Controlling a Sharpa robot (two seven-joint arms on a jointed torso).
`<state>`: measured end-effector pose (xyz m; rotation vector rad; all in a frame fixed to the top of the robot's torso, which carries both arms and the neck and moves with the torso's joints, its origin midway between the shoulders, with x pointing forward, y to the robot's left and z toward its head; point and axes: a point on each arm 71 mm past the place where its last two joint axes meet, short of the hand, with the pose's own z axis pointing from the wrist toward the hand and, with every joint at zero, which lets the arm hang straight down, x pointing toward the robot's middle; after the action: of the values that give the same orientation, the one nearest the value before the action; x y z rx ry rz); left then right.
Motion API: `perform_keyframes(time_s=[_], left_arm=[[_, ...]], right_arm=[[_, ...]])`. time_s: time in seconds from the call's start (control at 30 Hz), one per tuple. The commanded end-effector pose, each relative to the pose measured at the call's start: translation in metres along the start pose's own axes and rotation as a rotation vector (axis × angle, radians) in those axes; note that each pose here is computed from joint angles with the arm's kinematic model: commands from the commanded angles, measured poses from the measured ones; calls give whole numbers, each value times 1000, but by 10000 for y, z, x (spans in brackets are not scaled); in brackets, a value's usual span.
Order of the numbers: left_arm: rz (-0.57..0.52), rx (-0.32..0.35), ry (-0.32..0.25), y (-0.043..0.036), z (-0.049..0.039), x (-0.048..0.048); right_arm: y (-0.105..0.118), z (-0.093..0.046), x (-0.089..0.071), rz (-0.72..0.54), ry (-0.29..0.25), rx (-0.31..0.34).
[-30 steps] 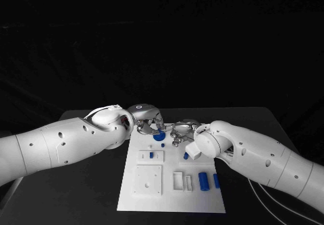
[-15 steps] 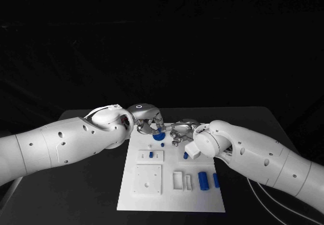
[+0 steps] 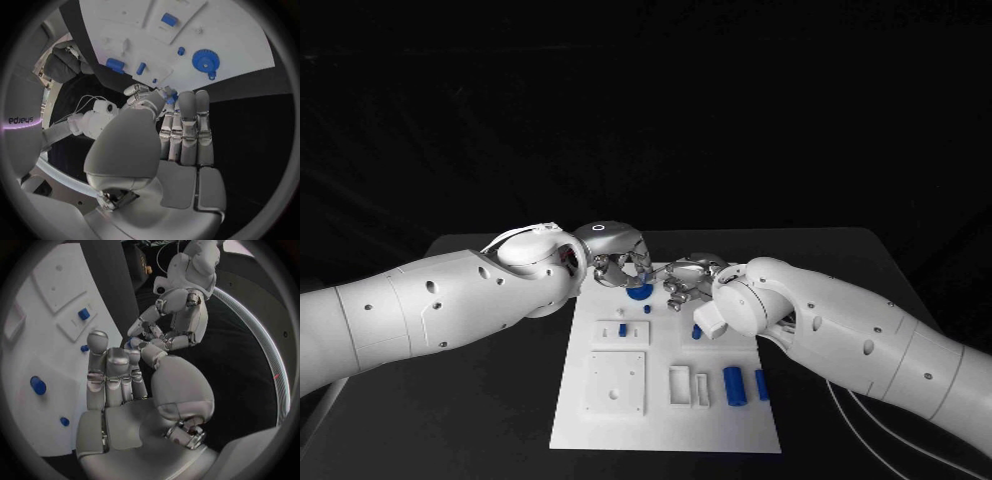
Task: Assemble the parts on the task board
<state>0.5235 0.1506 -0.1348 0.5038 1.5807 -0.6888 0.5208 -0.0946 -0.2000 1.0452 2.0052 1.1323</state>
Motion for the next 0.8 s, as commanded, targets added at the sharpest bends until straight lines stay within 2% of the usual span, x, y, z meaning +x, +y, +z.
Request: perform_keyframes(time_s=[0.03,0.8], left_arm=[[-21,17,-12,-22,10,-16],[-47,-15,-87,71,-47,-75]], right_arm=[[33,1,25,0,6,-33],[-18,2,-44,-2,8,-25]])
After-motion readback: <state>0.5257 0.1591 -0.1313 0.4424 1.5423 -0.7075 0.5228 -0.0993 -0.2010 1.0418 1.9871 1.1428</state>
